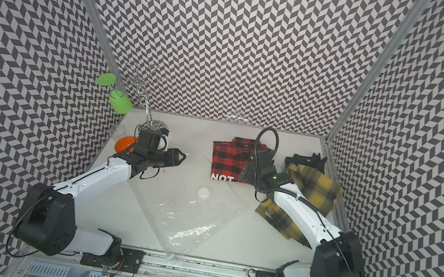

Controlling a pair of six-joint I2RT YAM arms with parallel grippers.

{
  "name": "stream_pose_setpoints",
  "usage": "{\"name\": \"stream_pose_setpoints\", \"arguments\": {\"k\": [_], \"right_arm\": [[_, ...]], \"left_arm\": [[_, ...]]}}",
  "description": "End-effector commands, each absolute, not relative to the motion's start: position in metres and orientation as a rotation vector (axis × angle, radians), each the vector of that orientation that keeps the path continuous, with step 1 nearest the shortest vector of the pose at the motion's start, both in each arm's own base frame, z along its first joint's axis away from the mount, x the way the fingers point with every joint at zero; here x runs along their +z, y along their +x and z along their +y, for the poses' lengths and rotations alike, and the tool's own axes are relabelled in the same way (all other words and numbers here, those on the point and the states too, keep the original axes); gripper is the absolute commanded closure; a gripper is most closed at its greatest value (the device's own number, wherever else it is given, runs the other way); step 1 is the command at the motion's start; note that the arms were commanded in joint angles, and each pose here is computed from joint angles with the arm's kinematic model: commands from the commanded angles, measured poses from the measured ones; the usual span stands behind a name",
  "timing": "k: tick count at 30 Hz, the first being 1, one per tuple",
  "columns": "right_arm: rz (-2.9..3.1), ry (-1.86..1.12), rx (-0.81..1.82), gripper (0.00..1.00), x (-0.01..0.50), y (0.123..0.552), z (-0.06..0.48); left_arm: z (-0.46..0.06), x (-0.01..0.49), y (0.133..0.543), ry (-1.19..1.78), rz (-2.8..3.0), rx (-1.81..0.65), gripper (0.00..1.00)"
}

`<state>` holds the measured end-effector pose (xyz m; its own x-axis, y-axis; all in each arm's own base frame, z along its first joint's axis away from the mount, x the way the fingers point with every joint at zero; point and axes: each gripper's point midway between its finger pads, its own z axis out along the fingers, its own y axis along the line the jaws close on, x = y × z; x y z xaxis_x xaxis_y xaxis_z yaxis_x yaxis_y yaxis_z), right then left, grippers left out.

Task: Place the folded shirt into the vacuum bag
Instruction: Place the shirt at the center of the board, then adjust the shirt in the vacuum bag, then adjust the vacuum bag at the center of the board.

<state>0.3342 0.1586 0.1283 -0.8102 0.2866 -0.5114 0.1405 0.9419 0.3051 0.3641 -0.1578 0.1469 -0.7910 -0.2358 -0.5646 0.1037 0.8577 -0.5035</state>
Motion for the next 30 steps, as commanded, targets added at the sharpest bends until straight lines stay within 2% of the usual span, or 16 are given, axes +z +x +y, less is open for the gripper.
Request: {"name": "stream_pose_setpoints", "arguments": {"k": [1,7,14,18,23,30], "right_arm": [[2.493,0.399,0.638,0.09,0.117,0.337,0.193],[2.57,0.527,0.788,0.14,0.07,0.307,0.2],[2.61,0.586,0.703,0.16,0.036,0.305,0.19],[2.585,0.649,0.594,0.18,0.025,0.33,0.167],[2.523,0.698,0.578,0.25,0.024,0.379,0.145],[2.526,0.601,0.567,0.3,0.027,0.445,0.149]], "left_arm": [[-0.174,0.129,0.354,-0.08,2.414,-0.738,0.44],[-0.205,0.098,0.328,-0.017,2.499,-0.777,0.44],[-0.219,0.072,0.305,-0.004,2.566,-0.793,0.45],[-0.22,0.062,0.294,0.001,2.592,-0.799,0.45],[-0.231,0.046,0.276,0.03,2.64,-0.834,0.45],[-0.288,0.04,0.26,0.105,2.653,-1.018,0.45]]}}
